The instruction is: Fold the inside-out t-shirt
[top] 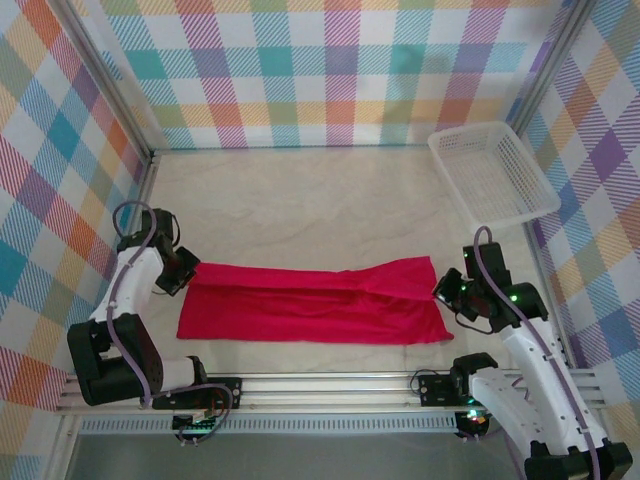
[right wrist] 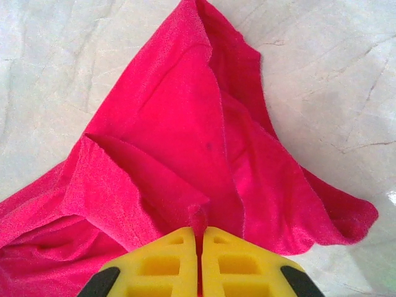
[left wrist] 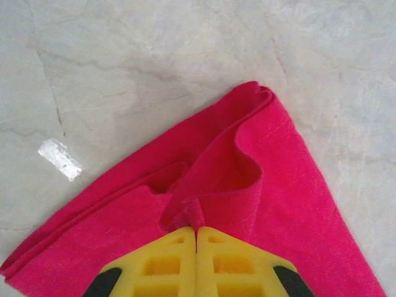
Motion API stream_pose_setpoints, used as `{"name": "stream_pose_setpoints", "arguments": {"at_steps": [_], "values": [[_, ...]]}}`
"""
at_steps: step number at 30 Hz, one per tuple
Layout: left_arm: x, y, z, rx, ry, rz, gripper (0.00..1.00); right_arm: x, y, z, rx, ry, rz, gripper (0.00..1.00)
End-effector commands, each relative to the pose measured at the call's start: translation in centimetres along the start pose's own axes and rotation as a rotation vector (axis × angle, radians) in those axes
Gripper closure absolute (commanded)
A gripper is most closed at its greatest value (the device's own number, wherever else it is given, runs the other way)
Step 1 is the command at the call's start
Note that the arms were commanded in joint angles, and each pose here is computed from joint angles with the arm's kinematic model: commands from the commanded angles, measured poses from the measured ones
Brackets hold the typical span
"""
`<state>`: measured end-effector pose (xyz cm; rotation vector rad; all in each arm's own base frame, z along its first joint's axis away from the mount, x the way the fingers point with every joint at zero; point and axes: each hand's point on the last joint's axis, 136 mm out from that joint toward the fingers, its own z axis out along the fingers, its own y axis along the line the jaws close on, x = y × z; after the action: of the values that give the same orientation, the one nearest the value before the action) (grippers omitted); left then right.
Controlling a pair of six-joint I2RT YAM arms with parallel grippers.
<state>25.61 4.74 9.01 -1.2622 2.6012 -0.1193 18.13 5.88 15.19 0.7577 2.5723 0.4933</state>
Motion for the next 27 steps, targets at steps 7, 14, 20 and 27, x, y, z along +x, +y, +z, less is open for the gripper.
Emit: {"name": "stream_pose_setpoints", "arguments": {"at_steps": [7, 14, 20, 27], "values": [[2.2, 2.6, 1.9, -0.033, 0.013, -0.068, 0.8, 4.3, -3.1, 2.7, -0.007, 0.088, 0.14, 0.58], [0.0, 0.0, -1.5, 0.058, -0.09, -0.044, 0.62, 2.7, -1.7, 1.4, -0.045, 0.036, 0.104, 0.42], [3.0, -6.0, -2.2, 0.312, -0.102, 0.038, 0.54, 1.6, 3.7, 4.7, -0.165, 0.116, 0.08, 0.43], [6.1, -7.7, 5.5, 0.207, 0.128, 0.051, 0.56, 0.6, 6.6, 10.6, -0.138, 0.152, 0.076, 0.43]]}}
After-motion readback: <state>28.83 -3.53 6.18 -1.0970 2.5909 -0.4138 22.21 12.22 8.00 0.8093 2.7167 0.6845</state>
